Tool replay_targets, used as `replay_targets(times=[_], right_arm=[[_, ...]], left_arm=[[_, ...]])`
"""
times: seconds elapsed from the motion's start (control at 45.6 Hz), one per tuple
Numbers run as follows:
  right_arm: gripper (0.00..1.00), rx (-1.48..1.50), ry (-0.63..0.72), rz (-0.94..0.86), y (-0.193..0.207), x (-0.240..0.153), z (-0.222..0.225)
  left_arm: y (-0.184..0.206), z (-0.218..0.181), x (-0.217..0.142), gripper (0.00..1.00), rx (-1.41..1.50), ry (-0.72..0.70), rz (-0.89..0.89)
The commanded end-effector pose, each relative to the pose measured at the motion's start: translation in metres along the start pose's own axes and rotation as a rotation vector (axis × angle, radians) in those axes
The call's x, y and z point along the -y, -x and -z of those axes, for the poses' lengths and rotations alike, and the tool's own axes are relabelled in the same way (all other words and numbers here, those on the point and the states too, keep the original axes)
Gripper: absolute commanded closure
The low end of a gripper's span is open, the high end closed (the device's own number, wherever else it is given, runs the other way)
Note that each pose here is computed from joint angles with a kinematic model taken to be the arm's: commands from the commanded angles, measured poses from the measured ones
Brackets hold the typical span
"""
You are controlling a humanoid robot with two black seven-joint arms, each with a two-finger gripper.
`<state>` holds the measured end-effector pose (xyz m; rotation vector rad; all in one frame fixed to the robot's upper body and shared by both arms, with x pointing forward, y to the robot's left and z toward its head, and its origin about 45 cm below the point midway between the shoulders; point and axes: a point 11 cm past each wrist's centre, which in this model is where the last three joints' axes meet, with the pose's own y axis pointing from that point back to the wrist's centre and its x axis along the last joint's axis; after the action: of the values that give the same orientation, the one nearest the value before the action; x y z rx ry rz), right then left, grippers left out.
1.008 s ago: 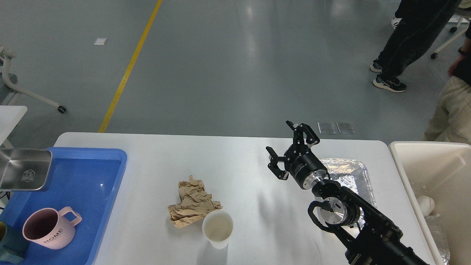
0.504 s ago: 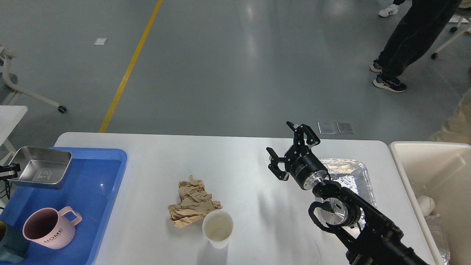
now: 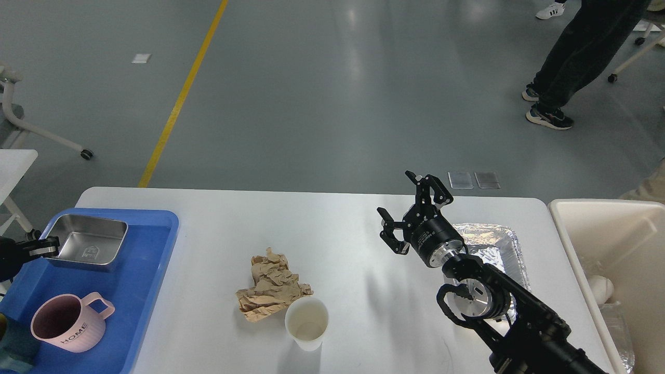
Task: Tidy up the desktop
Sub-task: 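Lower the steel tray into the blue tray with the left gripper, then release the steel tray and raise the left gripper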
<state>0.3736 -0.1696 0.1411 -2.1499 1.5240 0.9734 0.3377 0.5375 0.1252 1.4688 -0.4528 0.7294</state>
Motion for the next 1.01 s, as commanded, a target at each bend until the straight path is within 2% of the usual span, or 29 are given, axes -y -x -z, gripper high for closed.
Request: replay_targets(times=[0.0,0.285,0.416,0.482,0.548,0.614,0.723,0.986], right_arm=[[0.00,0.001,0.000,0.000,0.000,0.000,0.000],[0.00,-0.001,-0.001,0.001,0.000,0.000,0.000],[0.00,0.000,0.000,0.000,0.000,0.000,0.000],[0.00,0.000,0.000,0.000,0.000,0.000,0.000],[0.00,0.000,0.000,-0.002,-0.001,0.000,0.000],[0.00,-0.001,-0.001,0.001,0.000,0.000,0.000],[0.00,-0.001,-0.001,0.001,0.000,0.000,0.001],[0.00,-0.010,0.008,0.003,0.001,0.001,-0.001]], left_arm=[[0.008,-0.007,0.005,0.92,0.019,0.014,0.025],[0.024,-0.019,0.013,0.87,0.072,0.036,0.061],[0.021,-0.019,0.013,0.67,0.000,0.041,0.031],[0.020,-0.019,0.013,0.52,-0.037,0.046,0.026],[0.017,-0.020,0.013,0.32,-0.073,0.047,0.009],[0.015,-0.026,0.015,0.22,-0.125,0.069,-0.011],[0.007,-0.036,0.016,0.16,-0.237,0.116,-0.048],[-0.016,-0.100,0.012,0.11,-0.639,0.398,-0.090]])
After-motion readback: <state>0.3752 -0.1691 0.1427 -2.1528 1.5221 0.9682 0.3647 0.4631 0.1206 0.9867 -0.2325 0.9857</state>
